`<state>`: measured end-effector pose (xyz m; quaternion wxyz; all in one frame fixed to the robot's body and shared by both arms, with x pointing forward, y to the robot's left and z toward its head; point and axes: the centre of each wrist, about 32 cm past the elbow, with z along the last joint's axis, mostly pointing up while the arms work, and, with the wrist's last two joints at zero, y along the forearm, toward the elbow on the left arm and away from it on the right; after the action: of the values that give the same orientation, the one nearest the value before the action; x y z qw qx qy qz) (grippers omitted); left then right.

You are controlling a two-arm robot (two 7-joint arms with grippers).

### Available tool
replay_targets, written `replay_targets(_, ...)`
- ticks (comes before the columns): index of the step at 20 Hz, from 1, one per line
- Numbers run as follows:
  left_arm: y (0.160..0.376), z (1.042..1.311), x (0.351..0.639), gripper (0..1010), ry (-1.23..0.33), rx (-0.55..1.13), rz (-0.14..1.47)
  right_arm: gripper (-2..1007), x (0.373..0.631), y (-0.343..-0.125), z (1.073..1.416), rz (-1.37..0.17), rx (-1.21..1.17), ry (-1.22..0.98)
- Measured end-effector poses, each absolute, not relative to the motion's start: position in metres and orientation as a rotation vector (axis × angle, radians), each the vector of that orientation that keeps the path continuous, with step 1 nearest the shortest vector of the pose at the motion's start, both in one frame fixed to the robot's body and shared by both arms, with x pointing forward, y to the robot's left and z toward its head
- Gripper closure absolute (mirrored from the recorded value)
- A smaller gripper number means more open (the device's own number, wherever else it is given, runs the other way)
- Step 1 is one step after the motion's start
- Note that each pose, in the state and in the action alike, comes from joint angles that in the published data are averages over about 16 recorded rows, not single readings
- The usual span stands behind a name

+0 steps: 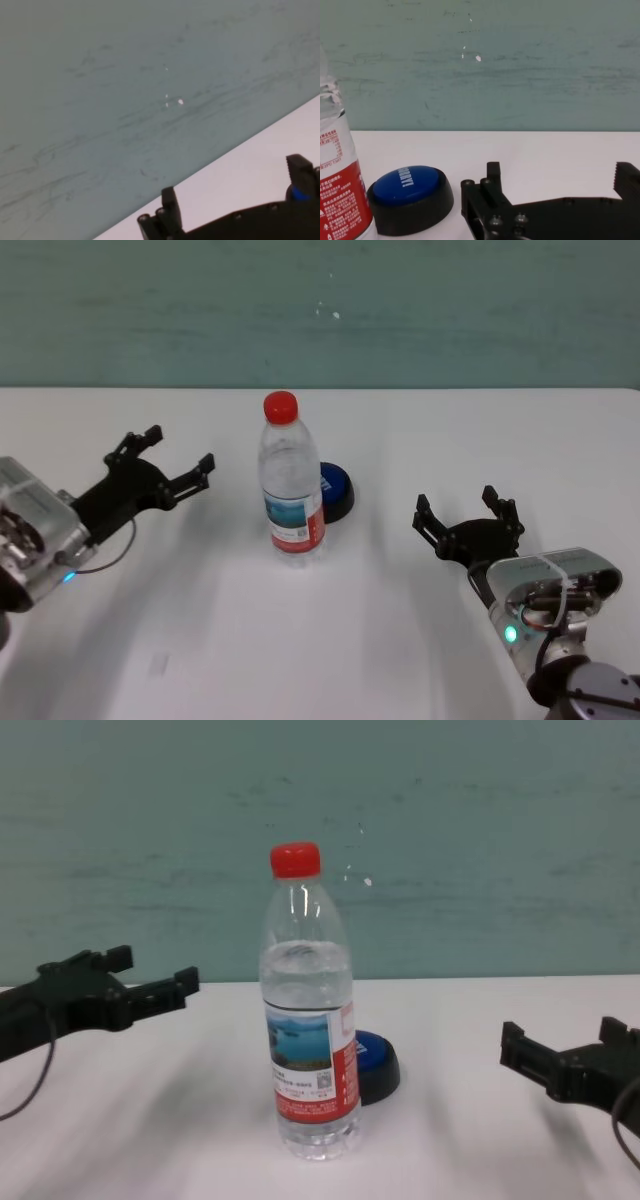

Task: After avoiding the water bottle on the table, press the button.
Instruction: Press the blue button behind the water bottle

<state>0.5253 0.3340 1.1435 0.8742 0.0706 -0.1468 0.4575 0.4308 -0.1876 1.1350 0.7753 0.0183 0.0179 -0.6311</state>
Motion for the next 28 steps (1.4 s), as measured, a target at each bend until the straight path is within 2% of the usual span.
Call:
replay_targets(11, 0.313, 1.137, 0.554, 10, -0.294, 0.153, 0.944, 1, 0.431, -0.188, 1.135, -1.366, 0.04, 0.039)
replay_targets(20, 0.294, 1.139, 0.562, 10, -0.295, 0.139, 0.917, 1, 0.431, -0.188, 1.135, -1.366, 0.04, 0.039)
replay_targets(28, 0.288, 1.137, 0.565, 10, -0.3, 0.154, 0.903, 1, 0.431, -0.188, 1.135, -1.366, 0.04, 0.039)
